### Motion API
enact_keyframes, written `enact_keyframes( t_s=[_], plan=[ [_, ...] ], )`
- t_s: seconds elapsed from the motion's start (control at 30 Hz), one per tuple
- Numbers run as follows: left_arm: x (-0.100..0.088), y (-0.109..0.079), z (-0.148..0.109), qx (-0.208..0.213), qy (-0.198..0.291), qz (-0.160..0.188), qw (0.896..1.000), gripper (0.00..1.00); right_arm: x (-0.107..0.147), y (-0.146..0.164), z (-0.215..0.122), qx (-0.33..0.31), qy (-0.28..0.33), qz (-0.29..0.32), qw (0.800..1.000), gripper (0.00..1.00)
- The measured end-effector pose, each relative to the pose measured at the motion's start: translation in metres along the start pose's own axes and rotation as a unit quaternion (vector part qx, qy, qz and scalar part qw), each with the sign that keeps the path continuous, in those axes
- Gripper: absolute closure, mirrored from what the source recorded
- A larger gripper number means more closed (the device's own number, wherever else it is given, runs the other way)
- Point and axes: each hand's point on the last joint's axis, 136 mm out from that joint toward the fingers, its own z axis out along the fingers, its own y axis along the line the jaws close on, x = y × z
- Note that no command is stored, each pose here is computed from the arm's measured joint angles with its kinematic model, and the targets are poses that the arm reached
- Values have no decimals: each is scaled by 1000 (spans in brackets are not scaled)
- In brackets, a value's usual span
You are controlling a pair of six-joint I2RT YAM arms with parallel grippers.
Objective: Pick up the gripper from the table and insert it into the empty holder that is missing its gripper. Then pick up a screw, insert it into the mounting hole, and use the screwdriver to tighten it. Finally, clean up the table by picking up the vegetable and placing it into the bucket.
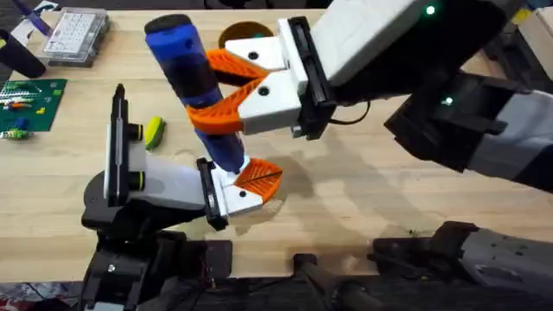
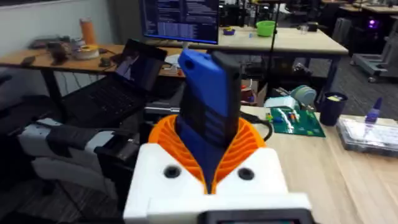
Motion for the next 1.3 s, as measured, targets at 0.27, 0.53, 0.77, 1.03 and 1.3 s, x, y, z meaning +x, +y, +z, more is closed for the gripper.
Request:
enact_keyframes(
  t_s=[0.27,0.53,0.77,1.03,1.3],
  plan=[
    [0,0,0,-1,0,-2,1000,984,-1,1,2,16,-25,-9,1000,975],
    [0,0,0,-1,0,-2,1000,984,1,1,0,16,-25,1,1000,975],
    [0,0,0,1,0,-4,1000,984,0,5,-2,7,-21,-2,1000,975],
    [0,-1,0,2,0,-4,1000,984,0,8,-4,6,-22,-5,1000,975],
    [0,-1,0,4,1,-4,1000,984,0,12,-14,29,-26,-12,999,975]
  ],
)
